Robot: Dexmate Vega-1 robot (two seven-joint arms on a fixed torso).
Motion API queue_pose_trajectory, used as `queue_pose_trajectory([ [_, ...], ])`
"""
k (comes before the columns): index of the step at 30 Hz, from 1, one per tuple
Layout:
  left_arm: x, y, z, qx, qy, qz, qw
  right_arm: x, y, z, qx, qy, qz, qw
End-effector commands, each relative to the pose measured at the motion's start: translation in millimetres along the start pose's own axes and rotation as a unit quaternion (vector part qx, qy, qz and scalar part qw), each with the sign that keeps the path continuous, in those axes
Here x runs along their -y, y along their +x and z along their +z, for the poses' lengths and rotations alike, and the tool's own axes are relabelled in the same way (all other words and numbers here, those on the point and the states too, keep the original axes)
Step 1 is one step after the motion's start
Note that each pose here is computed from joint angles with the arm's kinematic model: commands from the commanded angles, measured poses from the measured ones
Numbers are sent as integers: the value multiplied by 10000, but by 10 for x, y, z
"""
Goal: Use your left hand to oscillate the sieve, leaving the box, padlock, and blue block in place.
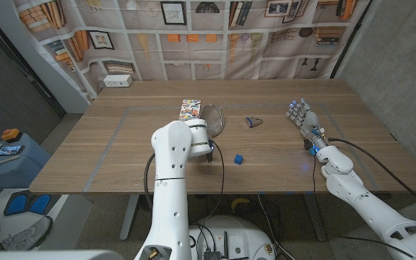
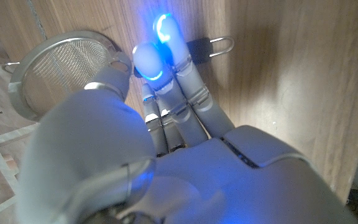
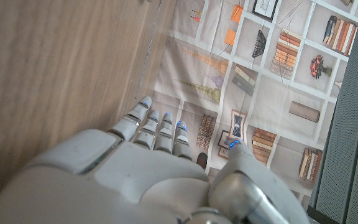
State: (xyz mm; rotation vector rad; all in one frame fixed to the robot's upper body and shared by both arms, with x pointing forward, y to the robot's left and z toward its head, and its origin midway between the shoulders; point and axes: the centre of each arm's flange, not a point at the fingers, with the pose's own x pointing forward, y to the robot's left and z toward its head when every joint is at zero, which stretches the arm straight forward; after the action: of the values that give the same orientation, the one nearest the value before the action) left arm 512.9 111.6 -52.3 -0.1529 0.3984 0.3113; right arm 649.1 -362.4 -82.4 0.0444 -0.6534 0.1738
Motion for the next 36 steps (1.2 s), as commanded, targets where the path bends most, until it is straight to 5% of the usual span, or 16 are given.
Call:
queue_pose_trajectory([
  [1, 87, 27, 26, -106, -12, 22, 9999, 67, -38, -12, 15, 14, -49, 10000],
  [36, 213, 100, 29, -336, -8, 63, 9994, 156, -80, -28, 23, 9, -141, 9999],
])
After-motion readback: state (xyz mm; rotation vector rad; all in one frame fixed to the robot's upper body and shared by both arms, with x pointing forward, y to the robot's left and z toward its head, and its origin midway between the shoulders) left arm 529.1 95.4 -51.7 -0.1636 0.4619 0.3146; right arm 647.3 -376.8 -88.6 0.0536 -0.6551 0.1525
